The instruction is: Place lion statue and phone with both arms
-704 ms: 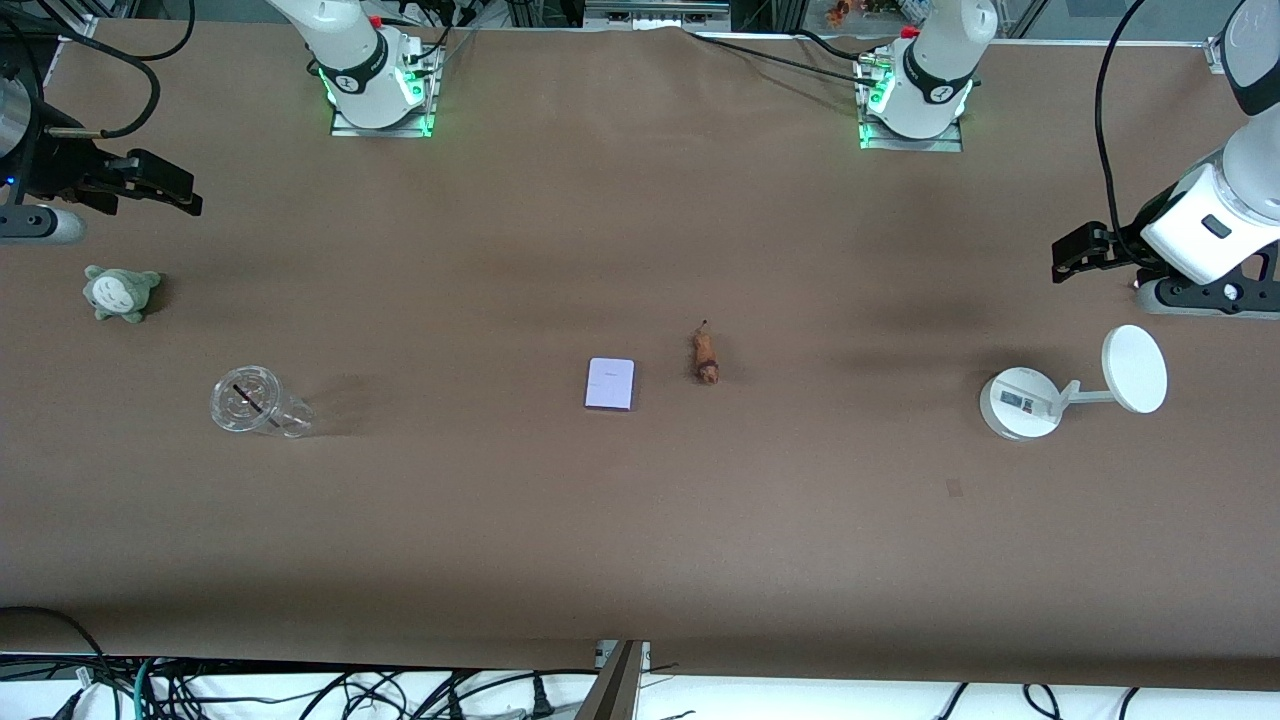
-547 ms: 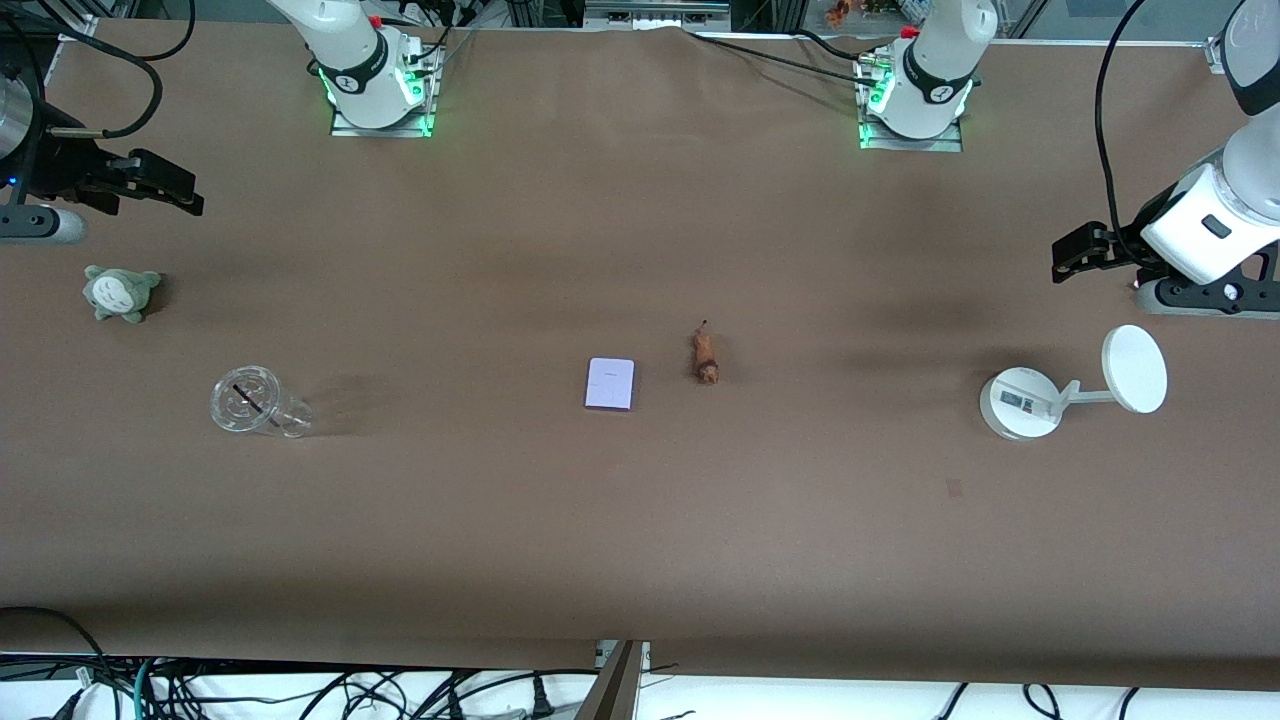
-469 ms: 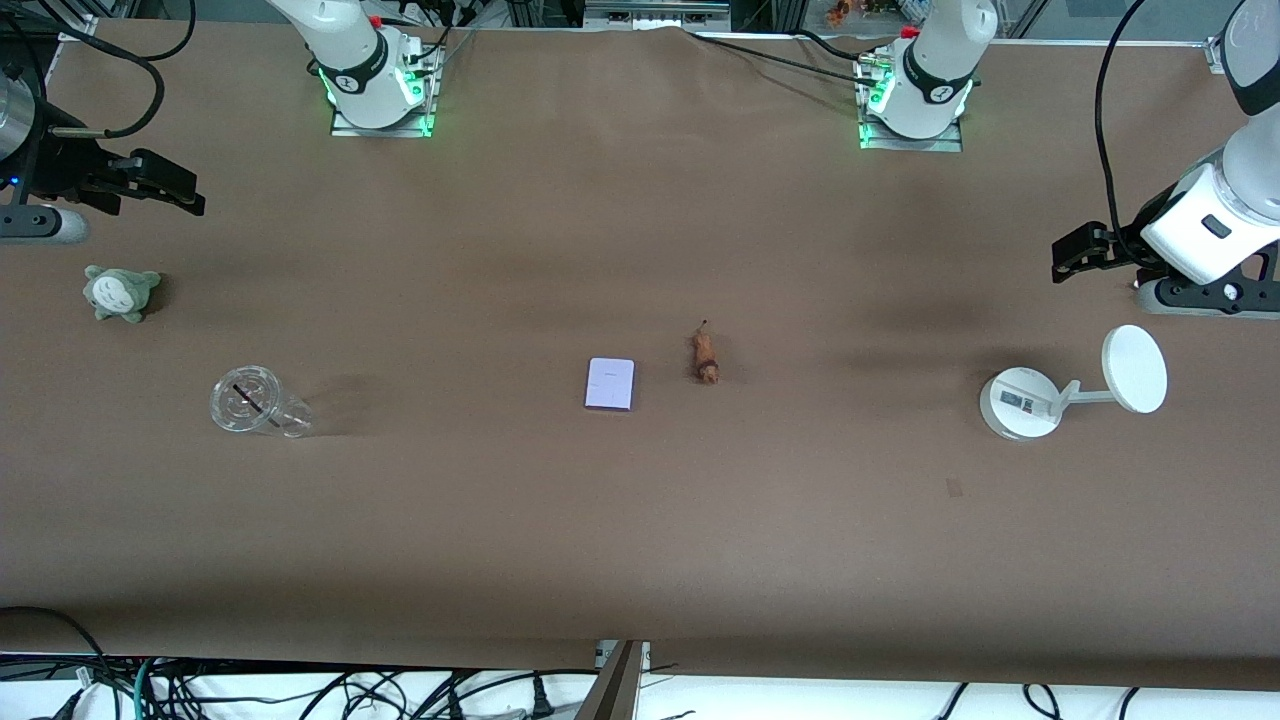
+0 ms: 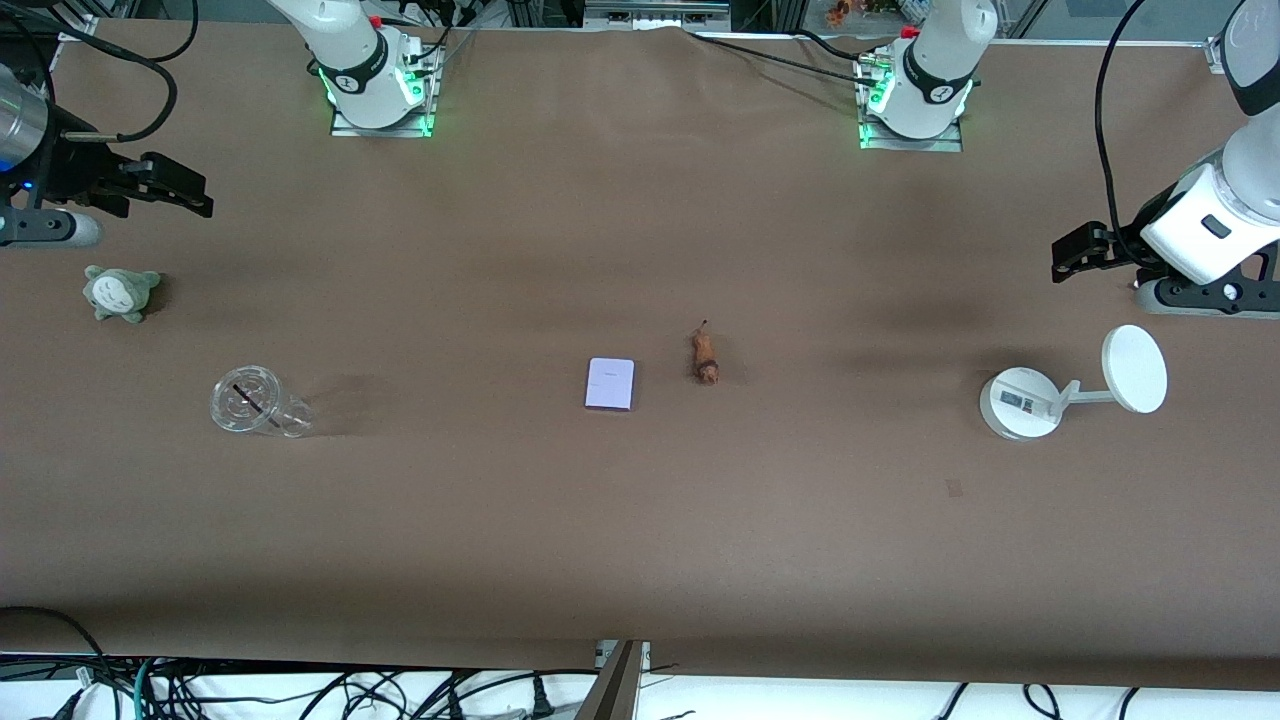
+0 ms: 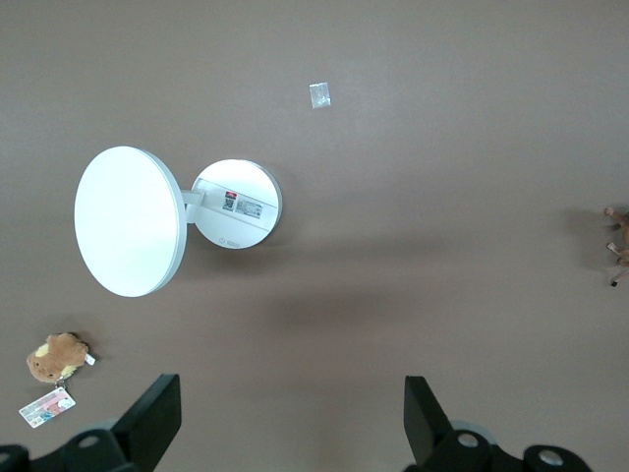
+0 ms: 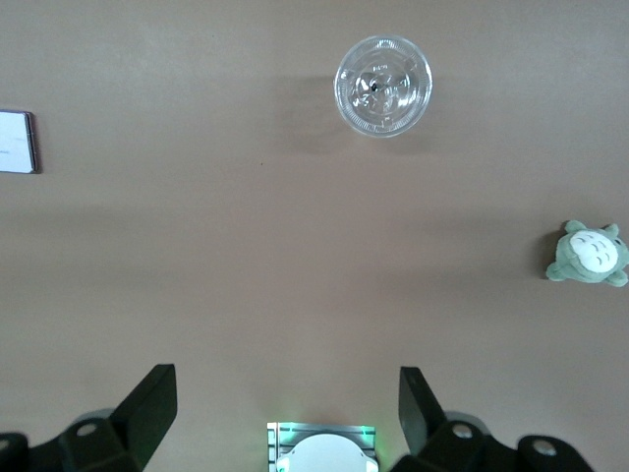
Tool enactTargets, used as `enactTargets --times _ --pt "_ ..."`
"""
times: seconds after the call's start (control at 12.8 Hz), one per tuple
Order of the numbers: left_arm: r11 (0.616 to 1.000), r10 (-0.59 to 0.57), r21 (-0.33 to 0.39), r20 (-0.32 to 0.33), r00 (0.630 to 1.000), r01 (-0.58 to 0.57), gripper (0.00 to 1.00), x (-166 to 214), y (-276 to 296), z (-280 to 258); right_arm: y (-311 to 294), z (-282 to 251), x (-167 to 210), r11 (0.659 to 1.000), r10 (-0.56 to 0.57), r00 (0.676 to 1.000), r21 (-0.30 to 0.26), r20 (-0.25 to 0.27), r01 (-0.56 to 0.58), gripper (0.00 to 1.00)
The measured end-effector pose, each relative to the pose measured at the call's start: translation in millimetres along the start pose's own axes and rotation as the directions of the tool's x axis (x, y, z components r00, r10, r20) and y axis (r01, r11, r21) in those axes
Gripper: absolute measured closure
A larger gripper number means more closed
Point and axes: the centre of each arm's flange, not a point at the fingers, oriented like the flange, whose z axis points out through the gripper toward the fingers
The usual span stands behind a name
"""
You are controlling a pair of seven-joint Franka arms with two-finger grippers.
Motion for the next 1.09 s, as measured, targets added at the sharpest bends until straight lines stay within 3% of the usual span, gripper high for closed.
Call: enactTargets --times 0.63,0.86,1.09 --pt "0.999 0.028 -0.041 0.078 0.997 -0.025 0.0 -5.7 21.5 9.8 -16.6 21.0 13.2 1.0 -0.023 0.999 -0.005 0.041 0.023 0.0" --pt "0.995 0.018 -0.099 0.117 0.993 -0.006 0.0 -4.5 64.0 22.0 -16.7 21.7 14.0 1.0 -0.023 0.999 -0.005 0.041 0.023 0.0" --pt "0.994 -0.014 -0.106 0.104 0.994 0.025 0.0 11.2 121.1 49.8 -16.4 21.9 14.1 1.0 -0.023 0.999 -0.005 0.042 0.023 0.0"
